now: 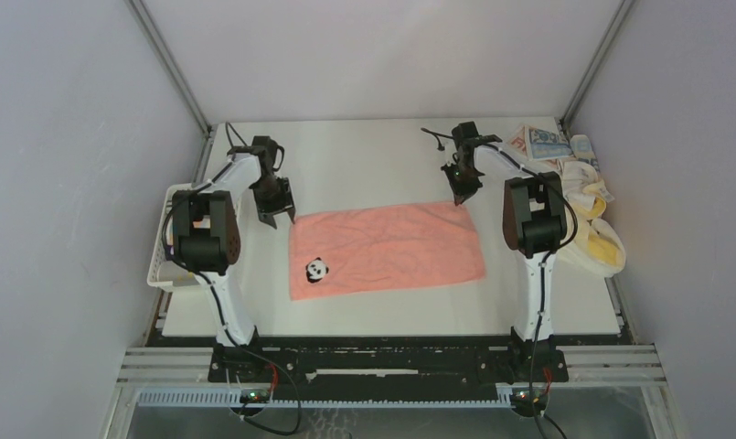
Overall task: Roll the towels
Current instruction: Fold the towel at the center of the board.
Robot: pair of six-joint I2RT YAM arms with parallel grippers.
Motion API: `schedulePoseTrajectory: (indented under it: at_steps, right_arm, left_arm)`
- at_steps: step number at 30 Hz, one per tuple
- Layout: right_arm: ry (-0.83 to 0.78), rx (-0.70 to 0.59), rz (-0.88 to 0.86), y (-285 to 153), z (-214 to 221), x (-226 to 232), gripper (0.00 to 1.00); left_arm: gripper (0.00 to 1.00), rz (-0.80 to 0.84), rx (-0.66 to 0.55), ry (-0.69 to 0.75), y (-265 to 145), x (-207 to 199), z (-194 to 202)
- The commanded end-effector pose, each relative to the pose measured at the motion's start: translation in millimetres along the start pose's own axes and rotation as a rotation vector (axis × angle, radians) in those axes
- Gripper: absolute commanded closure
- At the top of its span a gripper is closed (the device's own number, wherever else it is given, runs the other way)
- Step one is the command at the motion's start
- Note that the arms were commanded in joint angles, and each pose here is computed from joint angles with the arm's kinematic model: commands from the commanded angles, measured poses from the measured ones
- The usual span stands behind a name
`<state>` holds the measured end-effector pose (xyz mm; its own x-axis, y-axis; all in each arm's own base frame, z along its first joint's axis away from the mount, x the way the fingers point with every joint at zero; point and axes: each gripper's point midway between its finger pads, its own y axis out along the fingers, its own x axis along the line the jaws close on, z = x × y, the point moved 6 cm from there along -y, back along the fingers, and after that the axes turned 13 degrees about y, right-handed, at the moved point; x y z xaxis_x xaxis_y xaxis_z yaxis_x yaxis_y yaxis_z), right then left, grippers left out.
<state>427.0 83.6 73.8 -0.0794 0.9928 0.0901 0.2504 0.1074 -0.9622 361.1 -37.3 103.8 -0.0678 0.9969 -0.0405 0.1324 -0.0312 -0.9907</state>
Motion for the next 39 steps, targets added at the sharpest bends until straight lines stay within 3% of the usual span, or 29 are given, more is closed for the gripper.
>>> schedulePoseTrajectory:
  at_steps: [1, 9, 15, 33, 39]
  right_arm:
    - [-0.017, -0.024, 0.058, 7.7, -3.7, -5.1, 1.00]
    - [-0.034, -0.050, 0.053, 7.7, -5.8, -1.8, 1.00]
    - [-0.036, -0.065, 0.041, 4.2, -6.9, 0.6, 1.00]
    - [-0.032, -0.111, 0.039, -6.9, -8.9, 0.6, 1.00]
    - [0.019, -0.188, 0.041, -19.5, -15.6, -9.1, 1.00]
  left_arm:
    - [0.44, 0.059, -0.086, 0.004, -12.2, -7.1, -21.9]
    - [0.45, 0.084, -0.114, -0.020, -6.0, -12.8, -35.6]
    - [0.53, 0.047, -0.108, -0.010, 5.9, -18.2, -49.4]
    - [0.58, -0.090, 0.010, 0.045, 19.6, -23.9, -30.4]
    - [0.61, -0.085, 0.027, 0.066, 19.5, -35.0, -32.2]
